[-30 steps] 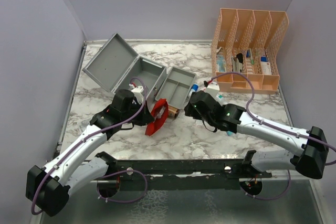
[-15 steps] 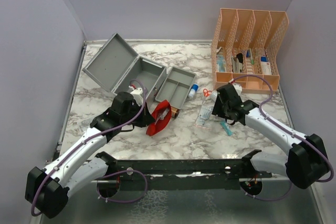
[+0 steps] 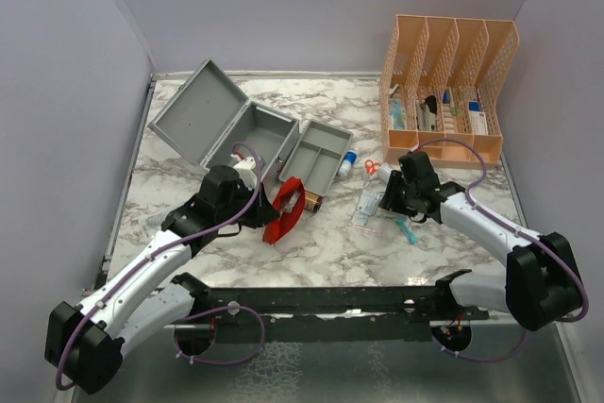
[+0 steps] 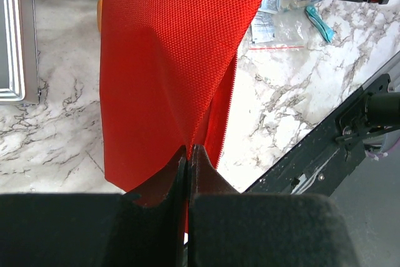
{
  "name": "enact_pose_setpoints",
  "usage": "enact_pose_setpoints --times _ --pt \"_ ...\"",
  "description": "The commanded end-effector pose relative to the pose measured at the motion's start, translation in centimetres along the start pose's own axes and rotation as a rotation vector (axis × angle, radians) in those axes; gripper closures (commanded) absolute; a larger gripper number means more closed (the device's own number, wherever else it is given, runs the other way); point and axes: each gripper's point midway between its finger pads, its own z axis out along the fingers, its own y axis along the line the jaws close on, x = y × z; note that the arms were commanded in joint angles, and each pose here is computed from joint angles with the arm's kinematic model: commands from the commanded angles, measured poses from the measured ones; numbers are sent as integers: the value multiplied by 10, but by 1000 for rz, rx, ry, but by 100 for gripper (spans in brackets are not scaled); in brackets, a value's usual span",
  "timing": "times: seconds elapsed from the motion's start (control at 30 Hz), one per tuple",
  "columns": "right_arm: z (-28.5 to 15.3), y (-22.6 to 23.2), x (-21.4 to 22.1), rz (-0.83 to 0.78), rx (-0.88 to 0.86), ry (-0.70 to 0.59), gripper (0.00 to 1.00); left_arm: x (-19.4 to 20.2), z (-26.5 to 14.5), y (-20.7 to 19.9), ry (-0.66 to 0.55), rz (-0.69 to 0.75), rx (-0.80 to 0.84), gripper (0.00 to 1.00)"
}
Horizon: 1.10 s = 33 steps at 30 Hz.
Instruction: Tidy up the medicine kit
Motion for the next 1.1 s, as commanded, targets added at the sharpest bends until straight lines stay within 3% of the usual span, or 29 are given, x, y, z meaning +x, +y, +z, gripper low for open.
enact_pose_setpoints --times 0.0,0.47,0.7,1.07 --pt "5 3 4 -11 -29 9 59 -6 -3 -5 -38 16 19 100" --pt "23 4 25 -23 -58 91 67 -7 -3 -5 -37 14 19 100" --pt "22 9 28 -54 -87 115 98 -7 -3 -4 -44 11 13 100" --pt "-8 37 49 -115 -242 175 99 -5 0 -3 -25 7 12 100"
